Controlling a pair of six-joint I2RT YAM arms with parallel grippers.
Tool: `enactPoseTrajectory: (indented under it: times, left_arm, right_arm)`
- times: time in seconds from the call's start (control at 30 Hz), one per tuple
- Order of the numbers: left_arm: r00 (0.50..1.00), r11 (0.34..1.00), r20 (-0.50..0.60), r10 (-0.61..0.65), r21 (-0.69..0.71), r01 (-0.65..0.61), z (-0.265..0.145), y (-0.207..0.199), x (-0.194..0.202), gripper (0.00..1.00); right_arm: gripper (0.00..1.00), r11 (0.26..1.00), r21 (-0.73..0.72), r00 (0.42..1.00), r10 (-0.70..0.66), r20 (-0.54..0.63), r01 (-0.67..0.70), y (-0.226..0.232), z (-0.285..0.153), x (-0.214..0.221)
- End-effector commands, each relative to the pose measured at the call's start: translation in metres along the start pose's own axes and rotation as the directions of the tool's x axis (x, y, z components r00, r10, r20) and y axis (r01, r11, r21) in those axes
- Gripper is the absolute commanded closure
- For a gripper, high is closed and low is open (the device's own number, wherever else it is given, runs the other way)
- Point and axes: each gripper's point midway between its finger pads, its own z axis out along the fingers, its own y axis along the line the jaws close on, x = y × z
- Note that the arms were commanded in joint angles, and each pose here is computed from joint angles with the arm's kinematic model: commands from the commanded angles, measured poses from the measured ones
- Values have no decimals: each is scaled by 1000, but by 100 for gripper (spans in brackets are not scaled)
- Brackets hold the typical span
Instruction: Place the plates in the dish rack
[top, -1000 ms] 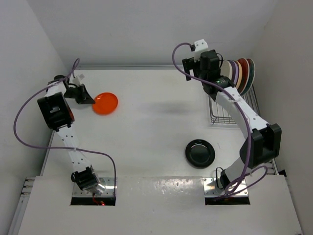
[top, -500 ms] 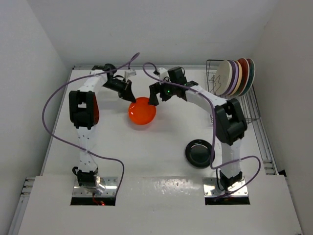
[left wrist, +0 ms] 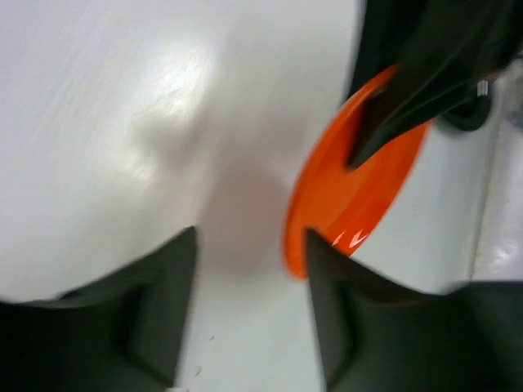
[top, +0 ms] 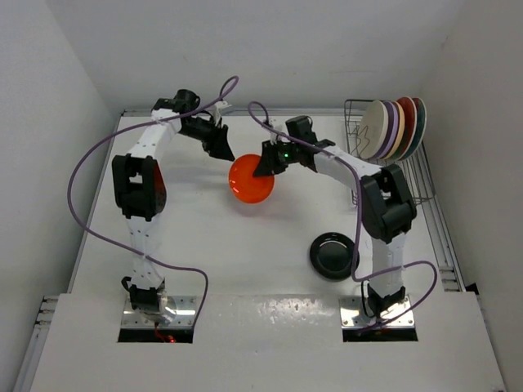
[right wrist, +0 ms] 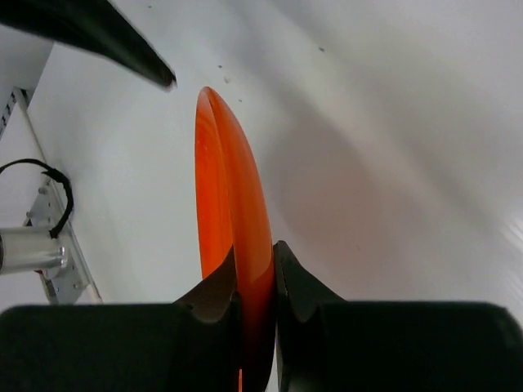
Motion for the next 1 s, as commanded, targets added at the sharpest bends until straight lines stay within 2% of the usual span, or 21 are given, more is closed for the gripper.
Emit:
enactPoseTrajectory:
  times: [0.0,0.03,0.07,0.1,0.13,0.17,0.2,0.23,0.27,0.3,0.33,0.4,0.5,0.53,0.6,0.8,0.87,0.97]
  left_arm:
    - [1000,962,0,-6,-272,6,-37,27,-33,34]
    - [1000,941,-13,-18,-338,13,-43,38,-33,21]
    - [999,881,-44,-26,-473,2,-60,57,-34,13]
    - [997,838,-57,-57,-545,17,-68,68,-30,5]
    - [994,781,-49,-96,-622,45,-80,78,-31,1]
    - [986,671,-81,-143,-741,37,-102,95,-22,0]
    - [985,612,-85,-153,-790,27,-118,103,-21,0]
    - [982,570,-93,-162,-822,16,-129,105,-21,0]
    - [977,517,-115,-179,-856,-6,-140,110,-17,0]
    - [975,497,-120,-187,-868,-11,-144,111,-15,0]
    - [972,474,-138,-189,-880,-33,-151,110,-14,0]
    - [968,473,-147,-205,-881,-34,-148,113,-6,0]
    - [962,491,-165,-217,-871,-39,-143,113,3,0]
    - [962,491,-165,-217,-871,-39,-143,113,3,0]
    - [960,494,-169,-224,-869,-38,-141,113,7,0]
    - [960,486,-176,-215,-873,-51,-146,109,4,0]
    - [958,490,-181,-223,-870,-50,-145,109,8,0]
    - [957,492,-190,-220,-868,-59,-146,107,9,0]
  right_arm:
    - [100,997,66,975,-55,215,41,4,-56,-63]
    - [100,993,114,970,-50,237,24,-8,-67,-65]
    - [100,989,141,965,-68,252,32,-11,-75,-70]
    - [100,967,252,944,-100,315,19,-25,-105,-90]
    - [100,953,302,936,-126,329,22,-29,-117,-97]
    - [100,927,371,933,-178,314,52,-39,-130,-99]
    - [100,842,540,907,-230,354,3,-59,-168,-116]
    - [100,775,628,888,-331,319,63,-66,-188,-129]
    - [100,722,688,883,-364,295,68,-74,-203,-133]
    - [100,555,832,876,-394,277,-14,-98,-246,-142]
    - [100,447,893,867,-465,181,53,-108,-262,-149]
    - [100,214,977,884,-454,108,-9,-141,-315,-148]
    - [100,62,998,901,-432,34,-8,-174,-344,-145]
    - [100,23,999,898,-438,42,-35,-179,-352,-148]
    - [100,-19,999,900,-435,28,-40,-193,-357,-149]
    - [100,-55,996,920,-390,44,-71,-238,-350,-137]
    - [100,-34,997,926,-374,58,-76,-250,-346,-132]
    - [100,46,994,936,-333,113,-104,-262,-333,-120]
